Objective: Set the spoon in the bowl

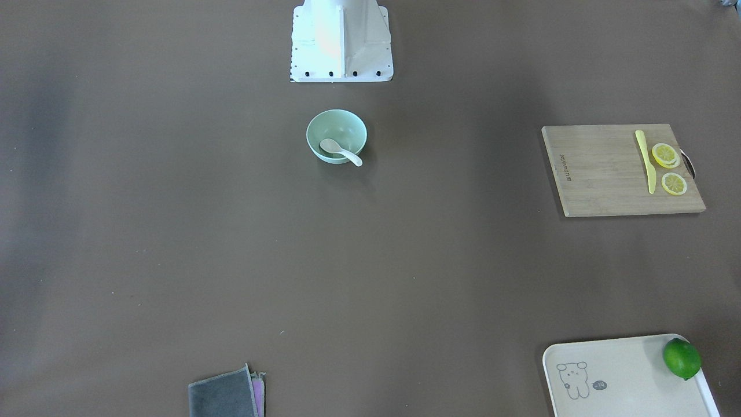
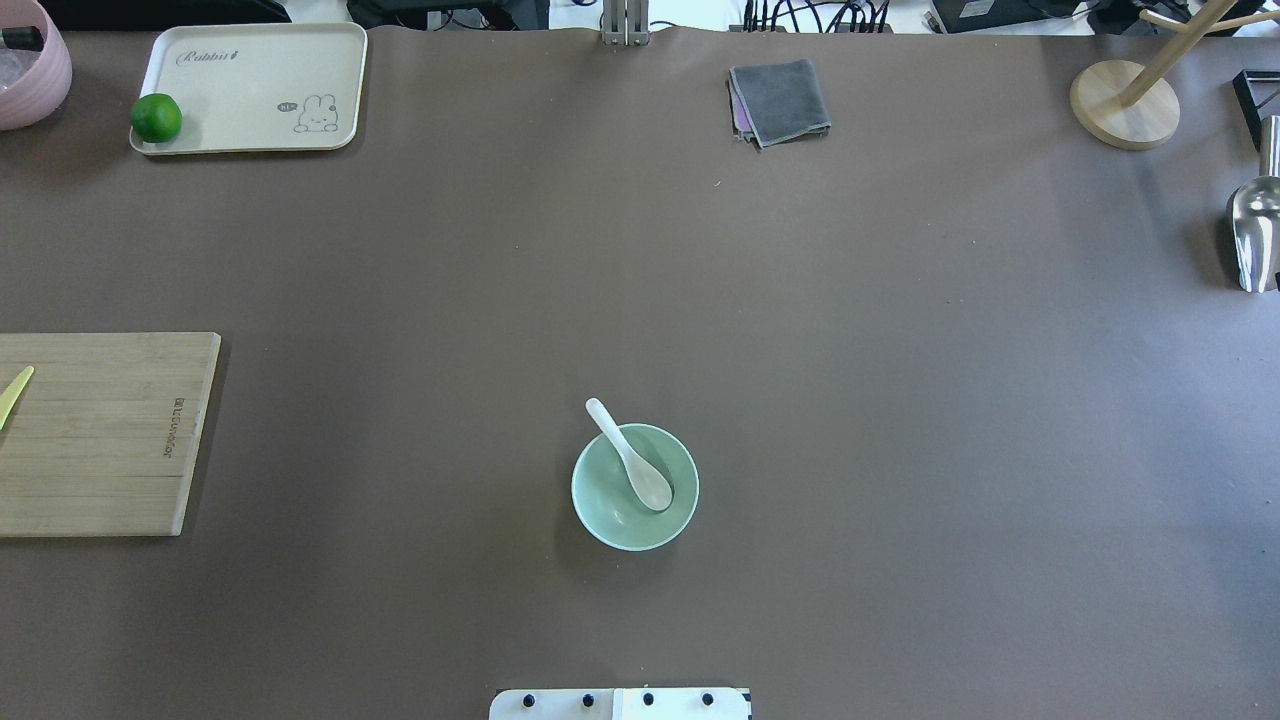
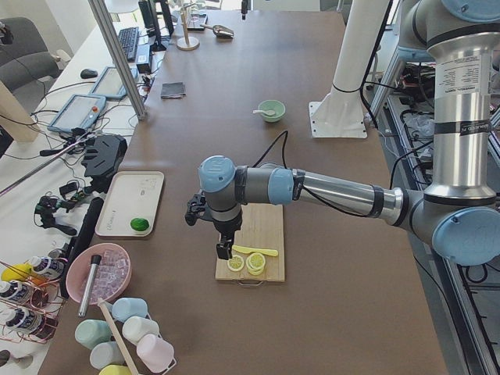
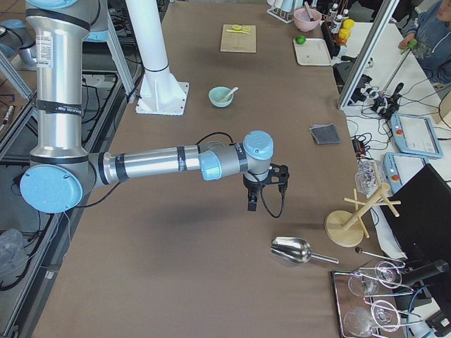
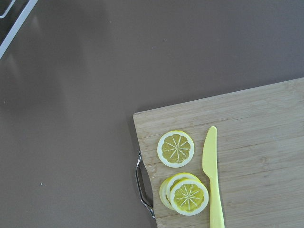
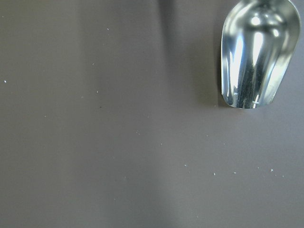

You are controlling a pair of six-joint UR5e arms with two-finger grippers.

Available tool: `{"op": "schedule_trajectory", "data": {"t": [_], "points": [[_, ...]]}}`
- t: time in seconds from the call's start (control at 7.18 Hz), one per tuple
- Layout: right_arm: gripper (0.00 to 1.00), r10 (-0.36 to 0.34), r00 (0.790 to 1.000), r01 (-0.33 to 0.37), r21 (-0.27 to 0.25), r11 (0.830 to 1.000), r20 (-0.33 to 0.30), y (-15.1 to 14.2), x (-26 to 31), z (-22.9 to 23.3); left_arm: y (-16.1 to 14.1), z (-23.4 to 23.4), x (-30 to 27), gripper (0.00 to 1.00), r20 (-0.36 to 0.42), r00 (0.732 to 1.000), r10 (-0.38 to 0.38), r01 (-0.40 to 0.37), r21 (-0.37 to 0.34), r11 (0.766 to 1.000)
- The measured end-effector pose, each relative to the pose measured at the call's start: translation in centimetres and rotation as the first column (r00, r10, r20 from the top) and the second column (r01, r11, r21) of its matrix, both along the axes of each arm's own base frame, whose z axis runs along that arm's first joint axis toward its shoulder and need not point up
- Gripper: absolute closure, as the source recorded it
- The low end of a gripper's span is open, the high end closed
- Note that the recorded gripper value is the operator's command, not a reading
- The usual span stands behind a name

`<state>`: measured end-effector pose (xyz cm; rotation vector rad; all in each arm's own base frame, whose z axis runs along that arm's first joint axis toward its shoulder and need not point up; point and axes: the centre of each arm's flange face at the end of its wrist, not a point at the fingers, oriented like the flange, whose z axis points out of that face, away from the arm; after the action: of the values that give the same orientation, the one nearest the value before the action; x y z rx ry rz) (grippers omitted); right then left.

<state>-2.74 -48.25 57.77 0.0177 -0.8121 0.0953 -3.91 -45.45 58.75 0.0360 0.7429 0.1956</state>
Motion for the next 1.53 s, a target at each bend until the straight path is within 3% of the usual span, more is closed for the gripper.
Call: {"op": "schedule_trajectory", "data": {"t": [0.7,1.53], "points": [[0.00,0.004,0.999,-0.004,-0.002,1.000,0.044,-0.4,1.0,0.0,-0.2,1.5,-0.1,0.02,-0.002,1.000,-0.002,0.002,-0.025,1.000],[0.00,0.020,0.999,-0.019,-0.028,0.999,0.042,0.2,2.0,1.5,-0.6,2.1,-0.2,0.02,-0.001,1.000,-0.004,0.004,-0.030,1.000]]}}
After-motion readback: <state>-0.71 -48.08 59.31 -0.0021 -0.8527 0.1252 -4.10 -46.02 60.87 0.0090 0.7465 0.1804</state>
